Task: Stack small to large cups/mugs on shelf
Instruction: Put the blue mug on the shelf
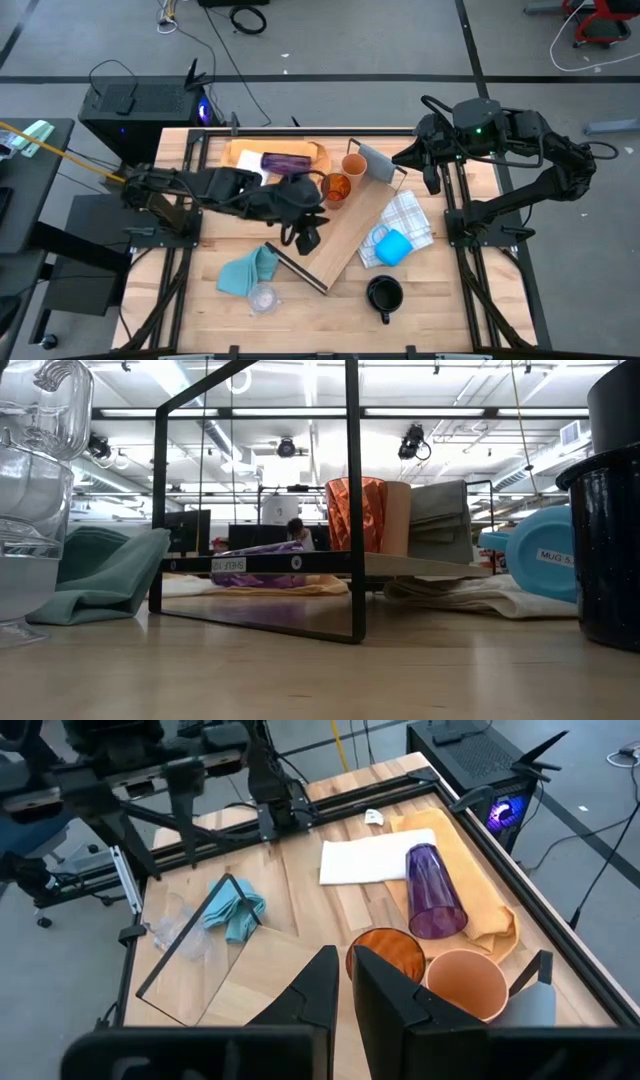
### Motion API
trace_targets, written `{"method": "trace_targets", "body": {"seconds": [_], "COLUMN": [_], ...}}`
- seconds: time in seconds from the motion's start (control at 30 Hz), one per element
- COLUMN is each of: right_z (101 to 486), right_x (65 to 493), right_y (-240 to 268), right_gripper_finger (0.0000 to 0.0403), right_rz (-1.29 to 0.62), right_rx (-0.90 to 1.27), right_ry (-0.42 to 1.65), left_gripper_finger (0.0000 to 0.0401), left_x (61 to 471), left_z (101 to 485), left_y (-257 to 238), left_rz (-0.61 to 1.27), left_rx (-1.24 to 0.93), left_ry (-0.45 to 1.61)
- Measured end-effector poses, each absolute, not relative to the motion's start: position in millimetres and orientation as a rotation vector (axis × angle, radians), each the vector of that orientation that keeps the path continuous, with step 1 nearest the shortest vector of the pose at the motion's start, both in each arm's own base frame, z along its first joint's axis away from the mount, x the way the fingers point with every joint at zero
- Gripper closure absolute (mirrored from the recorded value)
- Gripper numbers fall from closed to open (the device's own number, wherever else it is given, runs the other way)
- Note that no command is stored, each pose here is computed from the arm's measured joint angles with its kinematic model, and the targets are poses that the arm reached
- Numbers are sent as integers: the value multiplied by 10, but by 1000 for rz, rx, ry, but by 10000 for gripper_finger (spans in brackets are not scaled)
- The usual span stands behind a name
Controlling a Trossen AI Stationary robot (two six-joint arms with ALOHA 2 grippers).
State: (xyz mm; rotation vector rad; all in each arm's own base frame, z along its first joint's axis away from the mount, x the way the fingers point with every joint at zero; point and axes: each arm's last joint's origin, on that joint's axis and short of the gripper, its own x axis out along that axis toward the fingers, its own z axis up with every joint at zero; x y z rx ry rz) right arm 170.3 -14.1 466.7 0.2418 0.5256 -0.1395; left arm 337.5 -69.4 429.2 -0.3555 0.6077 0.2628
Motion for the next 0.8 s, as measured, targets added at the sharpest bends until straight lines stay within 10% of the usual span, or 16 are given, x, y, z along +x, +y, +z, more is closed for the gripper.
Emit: {"method": "trace_targets", "body": {"seconds": [0.8], "right_z": [4663], "right_x": [1702], "right_y": [-91], "right_gripper_finger": [362], "right_rz": [-17], "right_rx": [264], "right_ry": [543], "left_gripper_finger": [284], "left_x": [3451], "left_z": [4335], "left_y": [-598], "left_rz": [266], "left_rx": [-351], "left_ry": [541]}}
